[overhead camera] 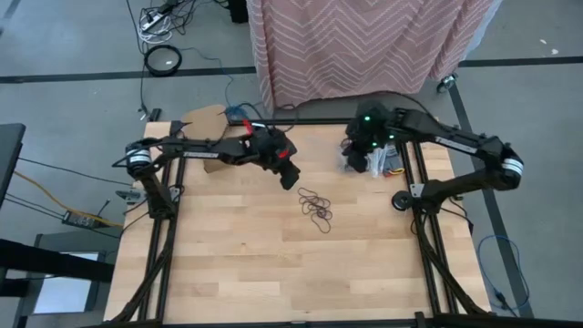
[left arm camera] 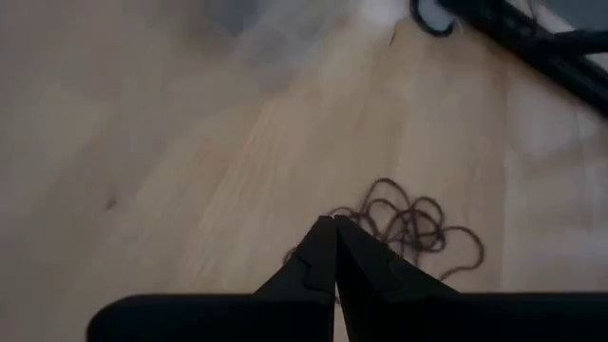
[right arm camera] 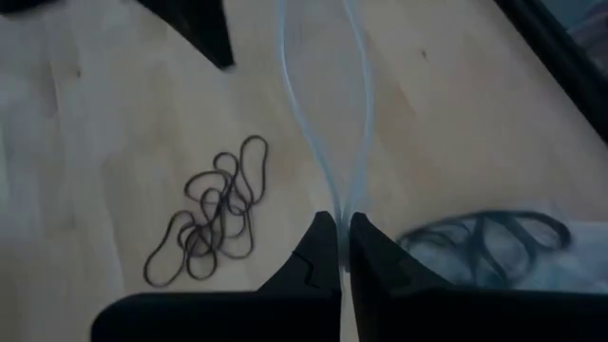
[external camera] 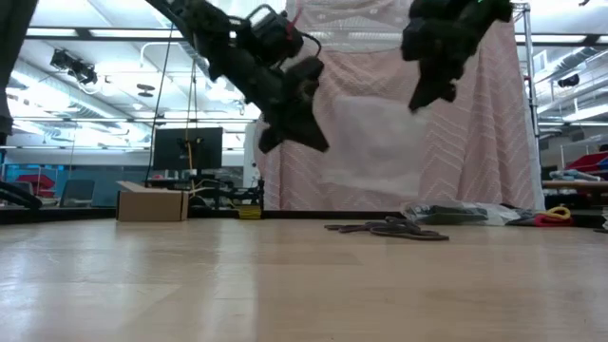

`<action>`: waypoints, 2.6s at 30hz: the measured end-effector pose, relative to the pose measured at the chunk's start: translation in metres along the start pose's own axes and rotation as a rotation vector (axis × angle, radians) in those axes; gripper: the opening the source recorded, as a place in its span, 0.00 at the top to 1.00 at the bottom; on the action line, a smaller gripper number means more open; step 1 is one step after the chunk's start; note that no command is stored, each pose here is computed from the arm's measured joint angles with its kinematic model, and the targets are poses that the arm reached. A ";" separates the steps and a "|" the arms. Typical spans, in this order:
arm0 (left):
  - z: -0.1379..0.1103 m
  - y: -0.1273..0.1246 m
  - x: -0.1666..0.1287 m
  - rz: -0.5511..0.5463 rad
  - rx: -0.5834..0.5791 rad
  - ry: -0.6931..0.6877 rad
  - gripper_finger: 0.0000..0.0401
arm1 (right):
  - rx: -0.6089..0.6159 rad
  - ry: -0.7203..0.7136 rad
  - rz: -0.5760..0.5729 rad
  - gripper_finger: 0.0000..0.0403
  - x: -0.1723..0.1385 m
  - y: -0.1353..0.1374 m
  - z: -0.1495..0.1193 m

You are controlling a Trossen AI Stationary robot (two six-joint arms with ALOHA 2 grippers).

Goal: Sort rubber bands
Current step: Put the black rubber band into the transparent zip bag

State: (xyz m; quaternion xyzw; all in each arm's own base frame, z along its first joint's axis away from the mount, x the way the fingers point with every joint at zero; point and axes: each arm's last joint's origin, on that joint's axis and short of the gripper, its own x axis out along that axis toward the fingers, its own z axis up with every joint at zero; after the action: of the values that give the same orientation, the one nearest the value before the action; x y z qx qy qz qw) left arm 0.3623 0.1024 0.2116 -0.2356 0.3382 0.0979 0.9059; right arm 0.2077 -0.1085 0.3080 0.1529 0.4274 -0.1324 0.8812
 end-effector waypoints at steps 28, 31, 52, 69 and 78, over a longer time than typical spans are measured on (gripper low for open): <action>-0.049 0.010 0.076 0.078 -0.053 0.160 0.65 | 0.029 -0.017 -0.004 1.00 -0.017 -0.007 -0.007; -0.051 0.008 0.080 0.077 -0.083 0.155 0.65 | 0.037 -0.008 -0.013 1.00 -0.017 -0.011 -0.008; -0.064 -0.011 0.070 0.207 -0.077 0.226 0.99 | 0.054 0.005 -0.025 1.00 -0.018 -0.015 -0.010; -0.005 -0.045 -0.059 0.199 0.011 -0.067 1.00 | 0.010 0.001 0.087 1.00 0.001 -0.007 0.000; 0.036 -0.067 -0.106 0.158 0.078 -0.322 1.00 | -0.042 0.079 0.137 1.00 0.033 0.006 0.005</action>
State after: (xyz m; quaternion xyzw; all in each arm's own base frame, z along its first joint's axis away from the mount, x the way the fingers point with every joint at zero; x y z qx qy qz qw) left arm 0.3258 0.0596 0.3293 -0.1544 0.2098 0.1920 0.9462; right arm 0.2334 -0.1088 0.2855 0.1684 0.4530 -0.0568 0.8736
